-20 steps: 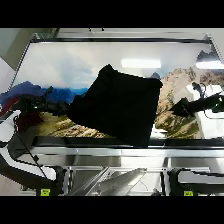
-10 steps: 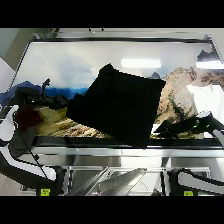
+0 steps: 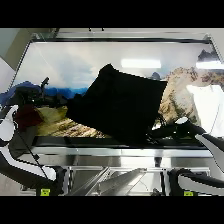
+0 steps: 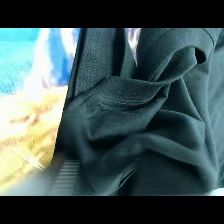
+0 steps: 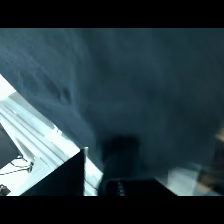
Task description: Fold the shirts.
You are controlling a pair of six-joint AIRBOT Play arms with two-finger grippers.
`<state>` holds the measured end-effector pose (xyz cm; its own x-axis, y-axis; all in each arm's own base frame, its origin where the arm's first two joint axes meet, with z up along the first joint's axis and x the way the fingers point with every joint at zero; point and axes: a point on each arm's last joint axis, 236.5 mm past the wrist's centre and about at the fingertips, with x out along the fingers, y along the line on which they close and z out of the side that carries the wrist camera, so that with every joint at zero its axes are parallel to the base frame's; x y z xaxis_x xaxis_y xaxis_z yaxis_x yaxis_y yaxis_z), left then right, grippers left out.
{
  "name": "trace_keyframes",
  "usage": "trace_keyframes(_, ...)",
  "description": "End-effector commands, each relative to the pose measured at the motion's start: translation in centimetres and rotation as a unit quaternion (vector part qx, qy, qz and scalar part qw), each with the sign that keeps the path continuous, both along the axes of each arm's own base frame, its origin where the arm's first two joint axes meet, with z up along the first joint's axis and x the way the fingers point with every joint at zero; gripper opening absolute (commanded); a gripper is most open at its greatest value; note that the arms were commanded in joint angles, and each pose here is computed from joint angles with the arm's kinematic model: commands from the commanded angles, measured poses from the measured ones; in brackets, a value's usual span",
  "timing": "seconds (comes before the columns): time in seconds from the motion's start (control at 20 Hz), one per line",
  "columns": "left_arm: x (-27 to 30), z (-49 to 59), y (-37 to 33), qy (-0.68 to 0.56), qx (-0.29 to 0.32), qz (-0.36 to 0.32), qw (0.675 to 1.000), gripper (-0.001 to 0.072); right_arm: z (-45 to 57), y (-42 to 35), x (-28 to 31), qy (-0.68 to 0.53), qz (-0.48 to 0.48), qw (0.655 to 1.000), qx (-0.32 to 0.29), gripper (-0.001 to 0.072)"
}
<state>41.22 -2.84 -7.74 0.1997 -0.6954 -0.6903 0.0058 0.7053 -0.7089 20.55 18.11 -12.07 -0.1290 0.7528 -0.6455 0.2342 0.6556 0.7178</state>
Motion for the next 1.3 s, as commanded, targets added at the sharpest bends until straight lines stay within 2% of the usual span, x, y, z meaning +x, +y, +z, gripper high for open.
trace_keyframes(0.0, -0.5, 0.3, -0.1, 0.003, -0.009, -0.011, 1.000, 0.0059, 0.7, 1.9, 2.4, -0.047, -0.025, 0.998, 0.027, 0.0181)
trace_keyframes(0.05, -0.8, 0.4, -0.3, 0.006, -0.013, -0.015, 1.000, 0.0030, 1.0, 1.8, 2.8, -0.058, -0.022, 0.998, 0.030, 0.0015)
trace_keyframes(0.3, -0.6, 5.0, -0.4, -0.030, -0.047, -0.008, 0.998, 0.0020, 7.7, 1.7, 6.5, -0.146, -0.008, 0.986, 0.074, 0.0018)
trace_keyframes(0.45, -1.2, 13.9, -0.9, -0.115, -0.083, -0.011, 0.990, 0.0020, 18.8, 0.8, 9.6, -0.291, 0.011, 0.951, 0.109, 0.0018)
trace_keyframes(0.55, -2.2, 22.5, -1.7, -0.212, -0.110, -0.023, 0.971, 0.0019, 29.3, -0.6, 10.7, -0.437, 0.018, 0.894, 0.100, 0.0018)
trace_keyframes(0.7, -5.7, 37.7, -3.3, -0.397, -0.122, -0.030, 0.909, 0.0019, 45.1, -3.5, 8.4, -0.640, 0.002, 0.768, 0.025, 0.0018)
trace_keyframes(0.8, -8.1, 46.3, -2.9, -0.493, -0.070, 0.031, 0.867, 0.0019, 53.1, -5.2, 5.3, -0.732, -0.018, 0.680, -0.042, 0.0018)
trace_keyframes(0.95, -13.6, 57.0, -1.5, -0.624, 0.041, 0.149, 0.766, 0.0019, 62.0, -7.3, 1.5, -0.819, -0.067, 0.548, -0.157, 0.0018)
trace_keyframes(1.05, -16.2, 59.8, -0.1, -0.659, 0.146, 0.205, 0.709, 0.0019, 64.6, -8.4, 0.6, -0.834, -0.097, 0.502, -0.206, 0.0019)
trace_keyframes(1.1, -16.8, 60.1, 0.8, -0.655, 0.184, 0.228, 0.697, 0.0019, 64.9, -9.1, 0.9, -0.833, -0.106, 0.498, -0.216, 0.0018)
trace_keyframes(1.15, -16.7, 59.7, 1.4, -0.645, 0.198, 0.239, 0.698, 0.0019, 64.4, -9.7, 1.7, -0.827, -0.106, 0.509, -0.215, 0.0018)
trace_keyframes(1.25, -14.8, 57.1, 2.0, -0.621, 0.185, 0.210, 0.732, 0.0019, 61.8, -10.8, 4.7, -0.800, -0.095, 0.565, -0.178, 0.0017)
